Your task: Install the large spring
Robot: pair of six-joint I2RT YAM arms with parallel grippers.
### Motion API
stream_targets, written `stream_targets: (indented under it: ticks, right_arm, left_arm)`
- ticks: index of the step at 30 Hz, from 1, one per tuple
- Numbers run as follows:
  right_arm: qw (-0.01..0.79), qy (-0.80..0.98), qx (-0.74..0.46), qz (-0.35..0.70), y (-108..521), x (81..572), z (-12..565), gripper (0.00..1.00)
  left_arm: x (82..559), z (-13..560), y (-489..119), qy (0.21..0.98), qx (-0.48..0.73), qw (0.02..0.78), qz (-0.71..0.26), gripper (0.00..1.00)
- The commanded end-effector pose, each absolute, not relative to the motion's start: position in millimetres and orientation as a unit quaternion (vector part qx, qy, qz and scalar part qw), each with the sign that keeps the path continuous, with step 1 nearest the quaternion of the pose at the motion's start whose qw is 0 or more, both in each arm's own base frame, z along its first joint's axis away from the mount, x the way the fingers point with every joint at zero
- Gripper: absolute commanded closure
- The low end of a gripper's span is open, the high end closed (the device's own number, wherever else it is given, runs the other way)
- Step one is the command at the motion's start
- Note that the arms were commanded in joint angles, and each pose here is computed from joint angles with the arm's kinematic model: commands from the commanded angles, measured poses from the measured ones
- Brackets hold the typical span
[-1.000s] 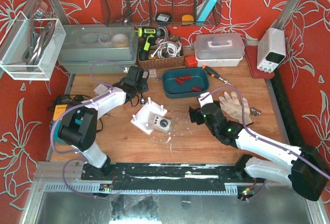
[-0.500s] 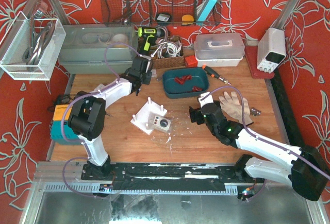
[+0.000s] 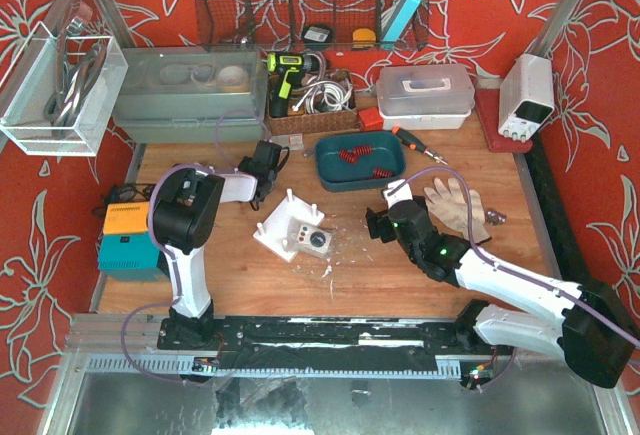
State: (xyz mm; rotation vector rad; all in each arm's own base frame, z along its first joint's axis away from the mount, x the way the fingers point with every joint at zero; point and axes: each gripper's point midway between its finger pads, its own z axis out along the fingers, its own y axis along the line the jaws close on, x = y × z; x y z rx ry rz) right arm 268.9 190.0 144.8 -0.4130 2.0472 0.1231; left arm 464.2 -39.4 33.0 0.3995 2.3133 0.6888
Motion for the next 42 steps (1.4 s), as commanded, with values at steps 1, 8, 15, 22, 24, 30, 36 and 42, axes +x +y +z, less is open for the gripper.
stream_targets:
  ticks: [1, 8, 15, 22, 24, 30, 36, 42]
  right_arm:
    - [0.501, 0.847, -0.173, 0.048, 193.6, 270.3, 147.7, 0.03]
    - [0.496, 0.848, -0.18, 0.051, 198.0, 270.8, 145.8, 0.03]
    - [0.497, 0.846, -0.182, 0.054, 198.3, 269.8, 147.7, 0.03]
    - [0.5, 0.842, -0.186, 0.077, 204.6, 267.3, 154.5, 0.01]
    - [0.501, 0.841, -0.187, 0.079, 205.7, 266.9, 156.9, 0.01]
    - [0.499, 0.823, -0.23, 0.142, 228.5, 253.5, 155.4, 0.01]
    - [0.501, 0.779, -0.296, 0.234, 260.9, 230.2, 158.9, 0.01]
    - [0.455, 0.739, -0.427, 0.254, 308.8, 192.9, 138.5, 0.01]
  left_arm:
    - [463.4, 30.5, -25.4, 0.871, 0.137, 0.357, 0.309, 0.77]
    - [462.6, 48.1, -18.6, 0.859, 0.113, 0.377, 0.327, 0.51]
    - [461.0, 93.8, -34.9, 0.864, 0.069, 0.422, 0.265, 0.45]
    - [446.9, 154.8, -84.8, 0.872, 0.013, 0.479, 0.095, 0.37]
    - [437.9, 165.0, -102.7, 0.874, 0.011, 0.484, 0.041, 0.27]
    - [396.9, 180.3, -150.3, 0.871, 0.014, 0.478, -0.115, 0.15]
    - [351.0, 177.6, -164.1, 0.845, -0.001, 0.482, -0.232, 0.0]
    - [325.6, 164.9, -141.0, 0.834, -0.027, 0.507, -0.217, 0.0]
